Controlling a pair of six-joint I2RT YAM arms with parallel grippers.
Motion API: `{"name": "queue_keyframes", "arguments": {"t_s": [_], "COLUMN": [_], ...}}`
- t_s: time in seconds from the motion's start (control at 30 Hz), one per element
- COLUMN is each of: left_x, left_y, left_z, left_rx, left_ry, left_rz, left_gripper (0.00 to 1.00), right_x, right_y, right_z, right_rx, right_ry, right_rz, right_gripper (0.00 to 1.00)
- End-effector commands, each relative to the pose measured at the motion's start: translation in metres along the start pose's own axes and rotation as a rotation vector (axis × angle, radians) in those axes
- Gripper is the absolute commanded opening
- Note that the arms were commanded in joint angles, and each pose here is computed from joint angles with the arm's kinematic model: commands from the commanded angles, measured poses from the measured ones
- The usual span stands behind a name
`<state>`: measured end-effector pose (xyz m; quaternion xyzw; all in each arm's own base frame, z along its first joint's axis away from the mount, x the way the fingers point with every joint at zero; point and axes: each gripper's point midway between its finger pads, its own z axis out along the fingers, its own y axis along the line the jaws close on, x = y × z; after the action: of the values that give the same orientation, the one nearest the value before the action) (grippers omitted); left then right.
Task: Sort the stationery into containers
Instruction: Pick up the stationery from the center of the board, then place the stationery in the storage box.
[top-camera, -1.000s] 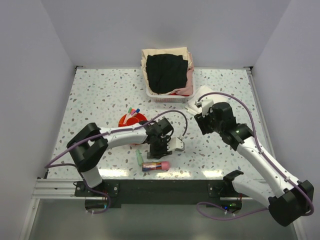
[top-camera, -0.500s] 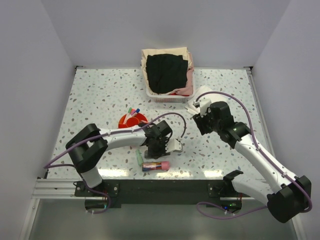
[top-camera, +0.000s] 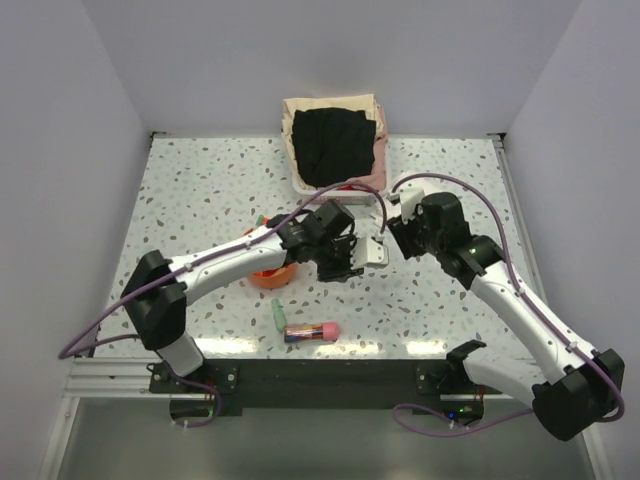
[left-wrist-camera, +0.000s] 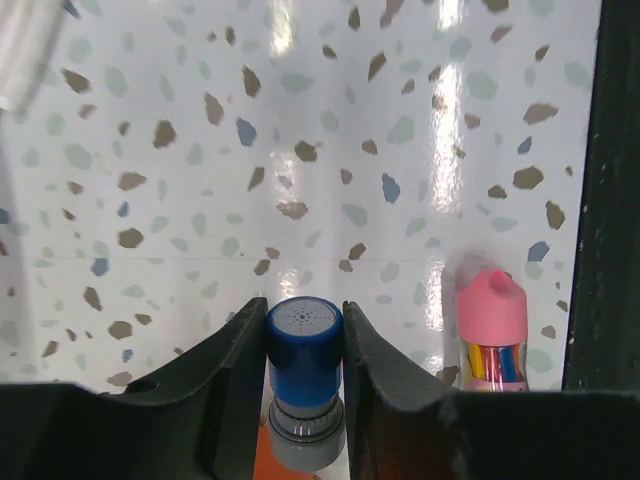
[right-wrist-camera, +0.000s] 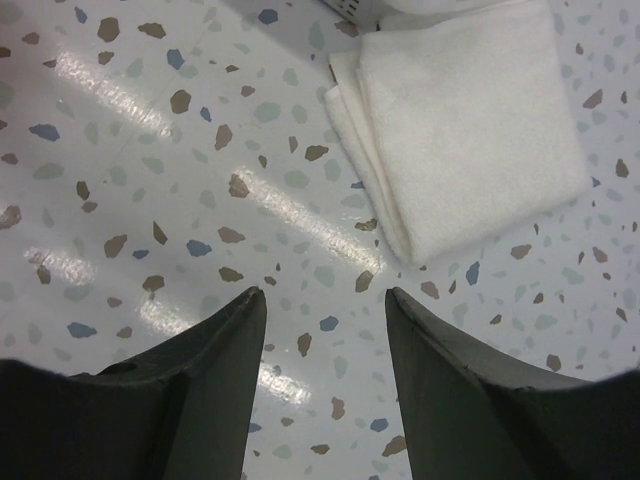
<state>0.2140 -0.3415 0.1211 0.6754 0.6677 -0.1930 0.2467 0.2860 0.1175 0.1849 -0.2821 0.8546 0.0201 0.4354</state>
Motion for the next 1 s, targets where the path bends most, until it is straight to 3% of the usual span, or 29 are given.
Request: {"name": "queue_keyframes", "arguments": {"t_s": [0.0, 0.2, 0.23, 0.3, 0.33, 0.37, 0.43, 0.7, 0.97], "left_x": [-0.053, -0.021, -0.022, 0.005, 0.025, 0.02, 0.037, 0.07, 0.108], "left_y": [0.014, 0.058, 0.056, 0.066, 0.053, 0.056, 0.051, 0.051, 0.066], "left_z": [-0.062, -0.13, -0.159, -0.17, -0.171, -0.19, -0.199, -0.204, -0.197], "left_rx": [-0.041, -0.286, -0.363, -0.52, -0.582, -0.674, -0.784, -0.898, -0.961], "left_ry": [-0.256, -0.508, -0.59, -0.704, -0.74, -0.83, -0.869, -0.916, -0.852], "left_rz": [-0.002, -0.125, -0.101, -0.135, -0.132, -0.102, -0.115, -0.29, -0.419], "left_gripper": [0.0, 0.0, 0.0, 0.0, 0.0, 0.0, 0.0, 0.0, 0.0], "right_x": [-0.02, -0.029, -0.034, -0.034, -0.039, -0.041, -0.042, -0.047, -0.063], "right_y": [-0.02, -0.031, -0.035, -0.038, -0.041, -0.042, -0.046, -0.052, -0.055], "right_z": [-0.006, -0.003, -0.003, 0.003, 0.003, 0.004, 0.009, 0.023, 0.034], "right_rx": [0.074, 0.099, 0.105, 0.111, 0.116, 0.116, 0.117, 0.111, 0.106], "right_ry": [-0.005, 0.034, 0.033, 0.057, 0.054, 0.058, 0.082, 0.143, 0.15], "right_rz": [-0.029, -0.062, -0.077, -0.09, -0.098, -0.099, -0.109, -0.172, -0.185], "right_gripper": [0.55, 0.55, 0.55, 0.55, 0.55, 0.55, 0.55, 0.55, 0.55]}}
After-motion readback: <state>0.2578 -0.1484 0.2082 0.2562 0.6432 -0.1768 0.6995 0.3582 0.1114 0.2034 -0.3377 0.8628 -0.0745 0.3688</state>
